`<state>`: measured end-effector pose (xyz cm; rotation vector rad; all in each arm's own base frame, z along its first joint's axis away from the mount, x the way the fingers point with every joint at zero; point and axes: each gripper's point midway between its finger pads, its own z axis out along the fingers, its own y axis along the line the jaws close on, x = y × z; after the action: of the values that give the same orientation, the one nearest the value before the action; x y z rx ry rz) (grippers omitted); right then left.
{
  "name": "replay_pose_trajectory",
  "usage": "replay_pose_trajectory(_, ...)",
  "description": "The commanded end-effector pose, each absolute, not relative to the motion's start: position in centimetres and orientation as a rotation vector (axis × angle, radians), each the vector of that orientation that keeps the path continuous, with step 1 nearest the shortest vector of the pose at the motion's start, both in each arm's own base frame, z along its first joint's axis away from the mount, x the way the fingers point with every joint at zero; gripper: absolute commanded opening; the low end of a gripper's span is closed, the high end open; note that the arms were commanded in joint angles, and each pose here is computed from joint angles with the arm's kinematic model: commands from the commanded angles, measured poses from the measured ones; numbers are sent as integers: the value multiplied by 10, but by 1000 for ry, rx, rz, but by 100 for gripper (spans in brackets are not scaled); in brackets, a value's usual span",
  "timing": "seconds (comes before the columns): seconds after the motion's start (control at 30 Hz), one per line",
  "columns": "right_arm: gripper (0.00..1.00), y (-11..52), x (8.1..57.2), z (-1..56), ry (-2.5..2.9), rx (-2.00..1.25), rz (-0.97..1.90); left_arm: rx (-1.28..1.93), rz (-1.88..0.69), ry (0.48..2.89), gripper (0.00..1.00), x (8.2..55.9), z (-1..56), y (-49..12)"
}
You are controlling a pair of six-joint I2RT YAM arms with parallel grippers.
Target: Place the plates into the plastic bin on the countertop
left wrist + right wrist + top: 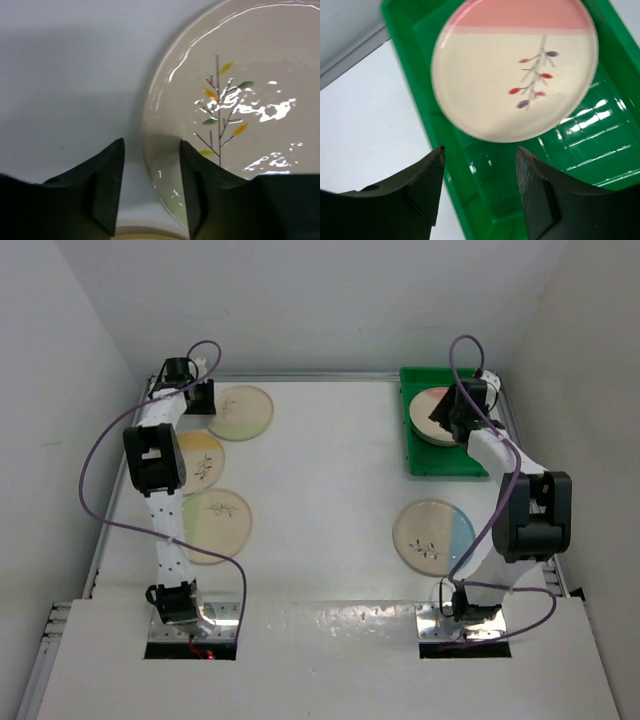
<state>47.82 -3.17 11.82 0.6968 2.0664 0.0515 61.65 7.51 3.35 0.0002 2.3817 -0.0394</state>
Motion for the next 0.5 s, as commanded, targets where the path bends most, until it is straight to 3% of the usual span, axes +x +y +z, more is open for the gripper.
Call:
replay_pose_trajectory(0.0,58,-30,485,164,1983,554,-3,102,-261,2494,48,594,-12,48)
replay_pose_trajectory(0.2,59,25,490,179,2003,382,141,318,-574,2546,0,563,-22,-13)
replay_pose_trajectory(0.43,61,94,482,158,2149,125,239,890,-492,2514,0,513,-10,-96)
replay_pose_trajectory(0.47,61,100,476,152,2160,111,250,909,-494,2546,7,503,-15,-101)
